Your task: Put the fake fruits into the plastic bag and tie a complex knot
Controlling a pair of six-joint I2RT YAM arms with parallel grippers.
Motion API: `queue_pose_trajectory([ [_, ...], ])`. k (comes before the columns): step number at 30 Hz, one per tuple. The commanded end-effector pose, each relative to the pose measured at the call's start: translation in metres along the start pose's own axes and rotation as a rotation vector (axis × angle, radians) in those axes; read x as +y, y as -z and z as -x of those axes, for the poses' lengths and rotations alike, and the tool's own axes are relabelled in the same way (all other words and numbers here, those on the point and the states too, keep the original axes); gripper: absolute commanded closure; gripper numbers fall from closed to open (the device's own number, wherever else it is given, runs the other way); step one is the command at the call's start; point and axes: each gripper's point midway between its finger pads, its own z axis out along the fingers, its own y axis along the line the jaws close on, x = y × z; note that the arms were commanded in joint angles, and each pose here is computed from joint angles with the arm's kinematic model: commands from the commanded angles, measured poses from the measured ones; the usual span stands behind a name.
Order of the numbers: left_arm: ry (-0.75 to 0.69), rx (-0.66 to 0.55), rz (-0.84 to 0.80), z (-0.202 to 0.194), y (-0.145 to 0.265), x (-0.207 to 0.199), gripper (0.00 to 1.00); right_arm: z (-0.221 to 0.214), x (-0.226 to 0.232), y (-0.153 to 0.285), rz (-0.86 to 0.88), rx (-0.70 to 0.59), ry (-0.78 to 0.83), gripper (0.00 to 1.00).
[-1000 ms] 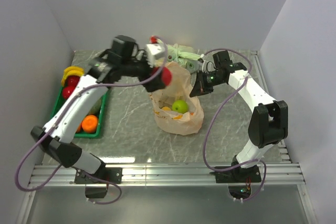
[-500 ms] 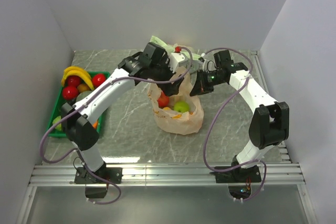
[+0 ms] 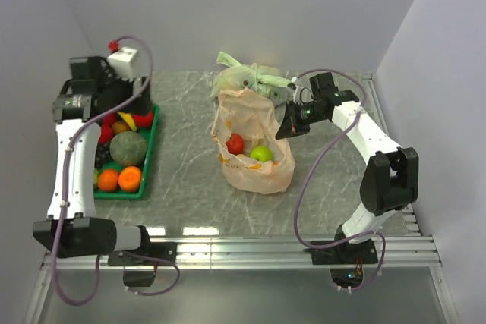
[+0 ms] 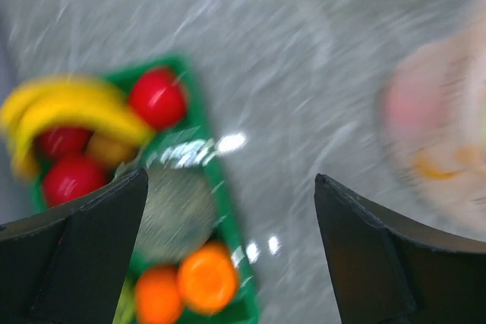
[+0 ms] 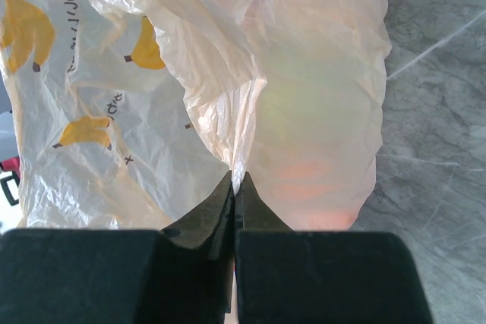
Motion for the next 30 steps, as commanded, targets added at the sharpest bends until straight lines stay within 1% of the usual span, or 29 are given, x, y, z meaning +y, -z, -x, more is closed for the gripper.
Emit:
queue_pose_trajectory([
  [1, 0.005, 0.218, 0.066, -0.075, 0.015, 0.046, 0.05, 0.013, 0.009, 0.013, 0.005, -0.043, 0.044, 1.00],
  [2, -0.002, 0.253, 0.078, -0.088, 0.018, 0.058, 0.05, 0.015, 0.009, 0.013, 0.006, -0.046, 0.045, 1.00],
  [3, -0.047, 0.302, 0.098, -0.109, 0.025, 0.085, 0.04, 0.015, 0.009, 0.013, 0.006, -0.045, 0.046, 1.00],
  [5, -0.074, 0.378, 0.062, -0.136, 0.037, 0.098, 0.04, 0.015, 0.010, 0.013, 0.005, -0.041, 0.048, 1.00],
  [6, -0.118, 0.416, 0.065, -0.152, 0.045, 0.119, 0.03, 0.016, 0.010, 0.013, 0.004, -0.043, 0.052, 1.00],
  [7, -0.132, 0.464, 0.063, -0.165, 0.051, 0.126, 0.03, 0.016, 0.010, 0.014, 0.007, -0.043, 0.051, 1.00],
  [9, -0.152, 0.510, 0.066, -0.181, 0.055, 0.144, 0.04, 0.016, 0.010, 0.013, 0.010, -0.040, 0.045, 1.00],
  [10, -0.204, 0.521, 0.044, -0.185, 0.056, 0.149, 0.04, 0.016, 0.010, 0.013, 0.013, -0.039, 0.044, 1.00],
  [12, -0.254, 0.544, 0.009, -0.195, 0.052, 0.156, 0.04, 0.017, 0.011, 0.012, 0.015, -0.041, 0.040, 1.00],
  [16, -0.325, 0.548, -0.059, -0.212, 0.034, 0.166, 0.06, 0.019, 0.011, 0.012, 0.014, -0.045, 0.038, 1.00],
  [18, -0.333, 0.533, -0.133, -0.220, 0.020, 0.166, 0.08, 0.018, 0.012, 0.012, 0.014, -0.045, 0.035, 1.00],
  [20, -0.338, 0.517, -0.164, -0.221, 0.012, 0.168, 0.09, 0.017, 0.010, 0.012, 0.009, -0.042, 0.036, 1.00],
  [22, -0.368, 0.493, -0.173, -0.221, 0.000, 0.176, 0.10, 0.016, 0.009, 0.013, 0.004, -0.040, 0.036, 1.00],
  [24, -0.414, 0.499, -0.188, -0.227, -0.009, 0.185, 0.10, 0.016, 0.010, 0.013, 0.004, -0.037, 0.035, 1.00],
  [30, -0.455, 0.532, -0.224, -0.249, -0.029, 0.200, 0.12, 0.017, 0.009, 0.012, 0.003, -0.037, 0.025, 1.00],
])
